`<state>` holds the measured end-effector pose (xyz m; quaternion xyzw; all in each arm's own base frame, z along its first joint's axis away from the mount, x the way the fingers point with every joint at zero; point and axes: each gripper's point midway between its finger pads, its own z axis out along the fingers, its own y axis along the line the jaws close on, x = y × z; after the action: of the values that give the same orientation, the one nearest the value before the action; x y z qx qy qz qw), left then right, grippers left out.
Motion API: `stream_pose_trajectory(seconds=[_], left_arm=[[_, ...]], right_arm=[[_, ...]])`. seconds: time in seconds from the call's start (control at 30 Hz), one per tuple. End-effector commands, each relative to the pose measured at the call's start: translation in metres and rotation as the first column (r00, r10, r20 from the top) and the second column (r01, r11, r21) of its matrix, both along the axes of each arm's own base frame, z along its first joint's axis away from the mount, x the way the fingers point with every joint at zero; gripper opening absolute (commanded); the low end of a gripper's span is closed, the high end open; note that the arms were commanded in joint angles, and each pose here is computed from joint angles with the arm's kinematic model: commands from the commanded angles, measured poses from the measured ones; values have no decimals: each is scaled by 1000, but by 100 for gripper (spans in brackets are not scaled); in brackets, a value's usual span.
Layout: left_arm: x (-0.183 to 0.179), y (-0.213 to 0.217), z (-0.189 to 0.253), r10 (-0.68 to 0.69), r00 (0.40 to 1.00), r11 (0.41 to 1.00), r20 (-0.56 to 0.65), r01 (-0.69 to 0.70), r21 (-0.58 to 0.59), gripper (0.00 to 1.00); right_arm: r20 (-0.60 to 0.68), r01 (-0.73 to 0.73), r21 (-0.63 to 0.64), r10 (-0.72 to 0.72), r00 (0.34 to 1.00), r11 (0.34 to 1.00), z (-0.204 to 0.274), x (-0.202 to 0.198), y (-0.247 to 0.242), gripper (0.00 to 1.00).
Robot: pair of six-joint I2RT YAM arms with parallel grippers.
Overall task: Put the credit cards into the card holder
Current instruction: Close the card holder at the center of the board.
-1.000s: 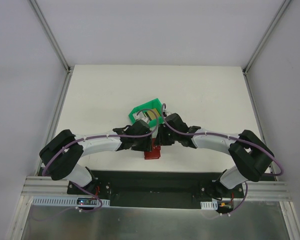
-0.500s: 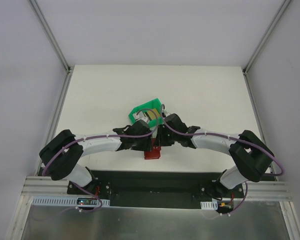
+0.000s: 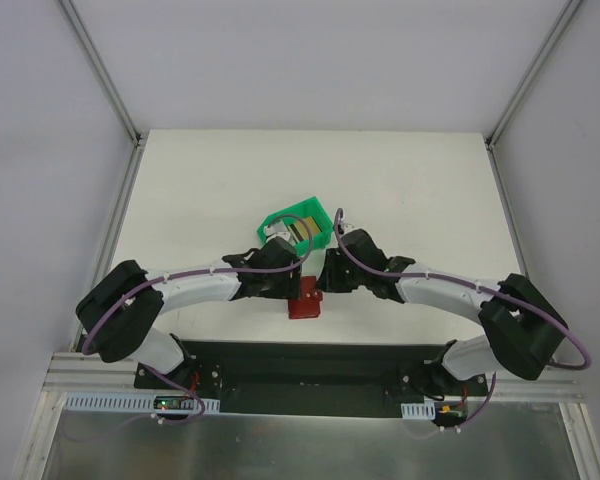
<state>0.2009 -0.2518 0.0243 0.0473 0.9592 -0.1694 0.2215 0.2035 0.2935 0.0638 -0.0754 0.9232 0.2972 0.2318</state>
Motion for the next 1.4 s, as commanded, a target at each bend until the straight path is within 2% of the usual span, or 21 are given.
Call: stream_pose_trajectory(seconds=[0.0, 0.23, 0.47, 0.97, 1.17, 1.37], left_arm=[[2, 5, 3, -3, 1000, 1000, 5, 3, 17, 64], [-3, 6, -8, -16, 999, 999, -31, 17, 30, 61], [-9, 11, -17, -16, 998, 999, -53, 19, 45, 56], [-11, 9, -20, -15, 998, 999, -65, 18, 40, 52], [-11, 9, -19, -9, 998, 999, -64, 12, 36, 51], [-11, 9, -18, -6, 998, 999, -61, 8, 32, 50]], right_arm=[[-4, 36, 12, -36, 999, 999, 4, -2, -8, 25], [-47, 5, 79, -1, 999, 997, 1, -7, 8, 24], [-69, -27, 82, 32, 997, 996, -5, -8, 19, 23], [-79, -57, 79, 63, 995, 995, -10, -7, 32, 23], [-94, -58, 19, 59, 994, 998, -19, -12, 27, 22], [-104, -52, -92, 42, 994, 994, -28, -11, 17, 18]])
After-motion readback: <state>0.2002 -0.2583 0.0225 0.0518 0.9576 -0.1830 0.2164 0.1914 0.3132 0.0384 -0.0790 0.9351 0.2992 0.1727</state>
